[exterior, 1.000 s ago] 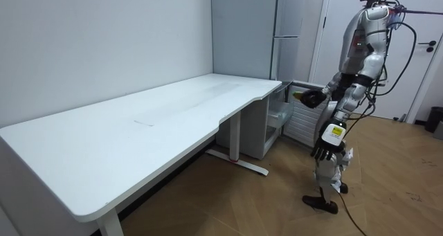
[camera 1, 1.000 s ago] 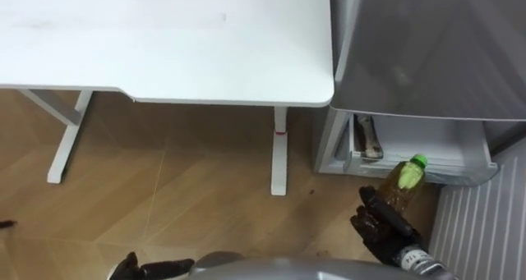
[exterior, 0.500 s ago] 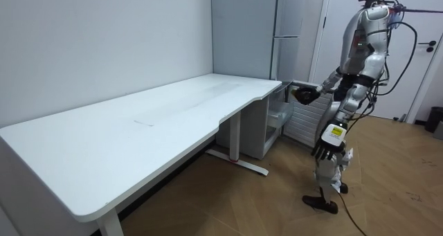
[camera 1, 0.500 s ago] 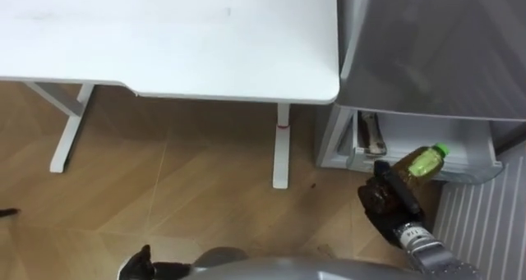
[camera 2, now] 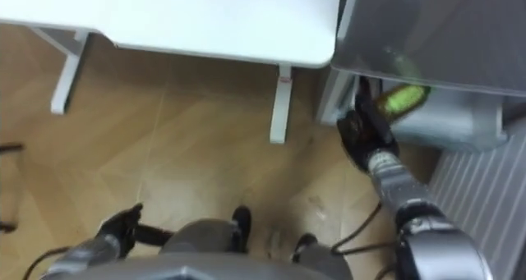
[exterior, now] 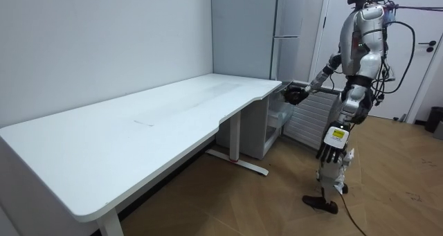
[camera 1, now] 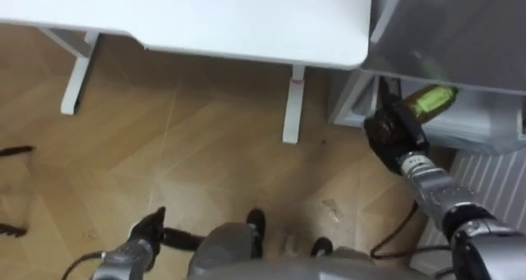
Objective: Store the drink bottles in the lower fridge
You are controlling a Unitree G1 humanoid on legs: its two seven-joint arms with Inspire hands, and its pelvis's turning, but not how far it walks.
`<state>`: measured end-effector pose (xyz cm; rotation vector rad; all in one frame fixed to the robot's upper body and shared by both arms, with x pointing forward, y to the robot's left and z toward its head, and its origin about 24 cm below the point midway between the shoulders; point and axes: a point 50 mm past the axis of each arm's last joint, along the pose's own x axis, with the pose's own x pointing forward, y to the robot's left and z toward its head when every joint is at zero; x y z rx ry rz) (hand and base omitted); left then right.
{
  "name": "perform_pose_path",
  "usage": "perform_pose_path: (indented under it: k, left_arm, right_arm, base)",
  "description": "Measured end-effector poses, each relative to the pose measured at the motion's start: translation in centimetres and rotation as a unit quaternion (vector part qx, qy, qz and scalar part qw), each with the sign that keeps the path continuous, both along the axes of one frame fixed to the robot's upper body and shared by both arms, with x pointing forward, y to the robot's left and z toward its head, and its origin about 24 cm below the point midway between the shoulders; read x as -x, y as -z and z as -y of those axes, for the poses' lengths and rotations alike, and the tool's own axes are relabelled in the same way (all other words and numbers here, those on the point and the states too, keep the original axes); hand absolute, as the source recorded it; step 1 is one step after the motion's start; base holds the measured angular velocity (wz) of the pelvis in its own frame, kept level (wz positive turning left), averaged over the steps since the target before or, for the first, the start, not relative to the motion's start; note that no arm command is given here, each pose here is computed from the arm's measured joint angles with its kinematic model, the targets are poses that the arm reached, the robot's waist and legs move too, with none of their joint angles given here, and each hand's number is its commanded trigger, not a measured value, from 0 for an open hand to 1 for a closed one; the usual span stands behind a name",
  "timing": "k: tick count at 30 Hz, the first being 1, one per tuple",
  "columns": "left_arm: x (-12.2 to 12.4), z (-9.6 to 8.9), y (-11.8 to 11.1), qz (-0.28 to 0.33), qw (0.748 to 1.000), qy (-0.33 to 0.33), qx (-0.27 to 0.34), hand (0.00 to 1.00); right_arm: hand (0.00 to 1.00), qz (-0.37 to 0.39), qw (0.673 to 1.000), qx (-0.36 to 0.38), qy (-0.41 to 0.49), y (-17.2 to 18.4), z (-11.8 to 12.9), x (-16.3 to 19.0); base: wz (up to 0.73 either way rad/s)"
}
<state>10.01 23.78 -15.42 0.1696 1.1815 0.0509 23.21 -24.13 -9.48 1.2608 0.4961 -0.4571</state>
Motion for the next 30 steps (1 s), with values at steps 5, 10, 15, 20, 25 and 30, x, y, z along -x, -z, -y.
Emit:
perform_pose_path:
  k: [5, 10, 15, 20, 25, 30]
  left_arm:
    - [-2.0, -0.2, -0.4, 0.009, 1.000, 0.001, -0.008, 0.00]
    - [-2.8, -0.2, -0.6, 0.017, 1.000, 0.004, -0.011, 0.00]
    - [-2.9, -0.8, -0.7, 0.020, 1.000, 0.003, -0.017, 0.00]
    - [-3.0, -1.2, -0.9, 0.026, 0.999, -0.005, -0.022, 0.00]
    - [-2.9, -1.5, -1.0, 0.023, 0.999, -0.001, -0.036, 0.00]
    - [-2.9, -1.5, -1.0, 0.022, 0.999, 0.005, -0.049, 0.00]
  right_arm:
    - [1.00, 0.004, 0.999, 0.004, 0.049, -2.0, 2.3, -2.3]
    - [1.00, -0.005, 0.998, 0.006, 0.063, -2.6, 2.9, -2.8]
    - [1.00, -0.012, 0.998, 0.009, 0.063, -3.0, 3.0, -3.3]
    - [0.00, 0.006, 0.998, 0.023, 0.066, -4.7, 4.0, -4.7]
    - [0.00, 0.008, 0.997, 0.035, 0.075, -5.9, 4.8, -5.6]
    - [0.00, 0.009, 0.995, 0.045, 0.086, -7.5, 5.7, -6.7]
  base:
    - [-0.02]
    - [-0.07]
    - [-0.06]
    - [-0.01]
    - [0.04]
    - [0.06]
